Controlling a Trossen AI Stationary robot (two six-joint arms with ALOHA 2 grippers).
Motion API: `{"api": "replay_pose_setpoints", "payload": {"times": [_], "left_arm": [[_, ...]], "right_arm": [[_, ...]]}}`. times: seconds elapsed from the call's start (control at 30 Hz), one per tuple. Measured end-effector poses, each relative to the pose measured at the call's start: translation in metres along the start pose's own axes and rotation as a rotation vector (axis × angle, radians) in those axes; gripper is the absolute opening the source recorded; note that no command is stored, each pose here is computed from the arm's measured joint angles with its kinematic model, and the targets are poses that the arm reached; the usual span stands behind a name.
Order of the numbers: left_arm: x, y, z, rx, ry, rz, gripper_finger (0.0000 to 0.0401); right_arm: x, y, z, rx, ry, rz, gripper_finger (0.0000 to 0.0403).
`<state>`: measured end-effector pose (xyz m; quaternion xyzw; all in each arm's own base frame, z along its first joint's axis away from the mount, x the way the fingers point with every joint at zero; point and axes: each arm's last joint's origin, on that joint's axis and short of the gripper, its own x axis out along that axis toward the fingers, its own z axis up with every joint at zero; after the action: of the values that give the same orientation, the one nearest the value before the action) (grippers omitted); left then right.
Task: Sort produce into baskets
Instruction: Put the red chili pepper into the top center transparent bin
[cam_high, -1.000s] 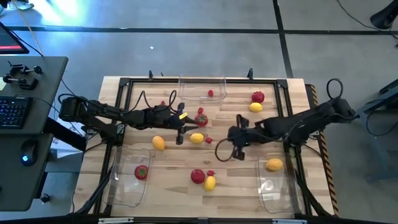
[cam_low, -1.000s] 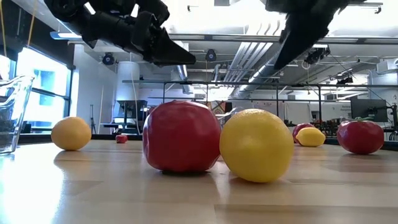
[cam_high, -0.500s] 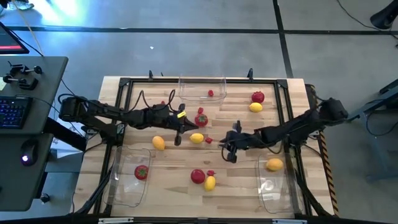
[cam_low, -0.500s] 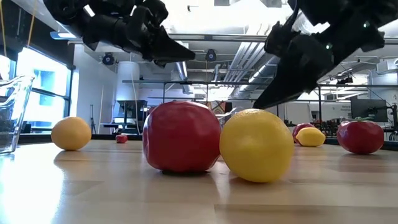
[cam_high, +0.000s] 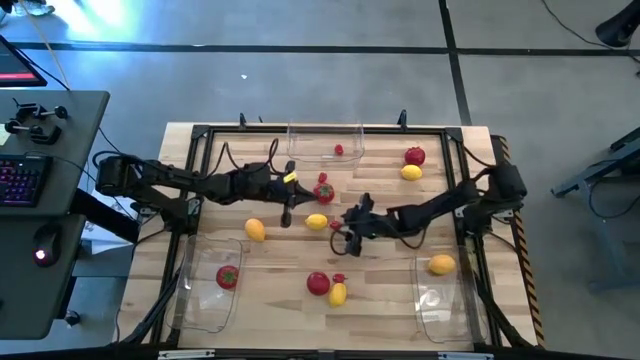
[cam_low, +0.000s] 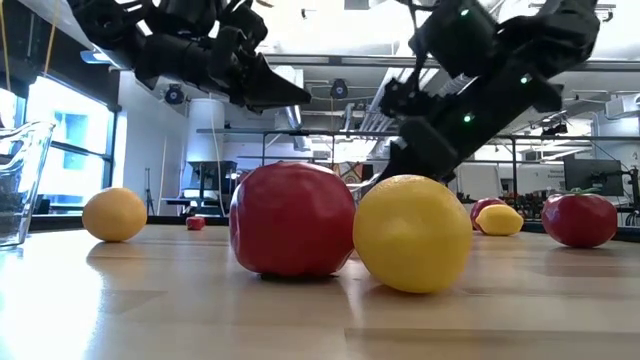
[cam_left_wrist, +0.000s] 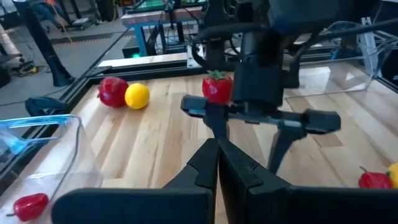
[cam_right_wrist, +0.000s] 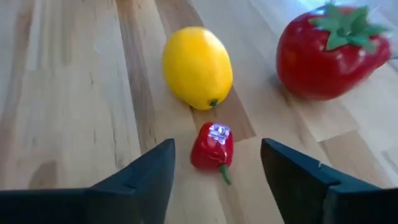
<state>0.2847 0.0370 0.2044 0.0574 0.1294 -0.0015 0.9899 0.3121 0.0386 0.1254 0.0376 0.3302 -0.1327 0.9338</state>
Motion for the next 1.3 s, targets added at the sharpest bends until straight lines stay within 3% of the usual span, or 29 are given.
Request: {"api": "replay_pose_setpoints", "payload": {"times": [0.23,0.57,1.3], "left_arm": [[0.000,0.000,-0.001,-0.001,0.004,-0.010,0.0000],[0.000,0.000,-0.002,-0.004,0.019,-0.012,0.0000],[0.000,0.000,-0.004,-0.005,0.042,-0.015,0.0000]], "right_arm": [[0.016,-0.010,-0.003,0.036,0.025,0.006,0.0227],[0.018,-0.014,-0.002,0.119,0.054,0.076,0.0132],[0.020,-0.023,0.000,0.150,0.045,0.048,0.0121]]}}
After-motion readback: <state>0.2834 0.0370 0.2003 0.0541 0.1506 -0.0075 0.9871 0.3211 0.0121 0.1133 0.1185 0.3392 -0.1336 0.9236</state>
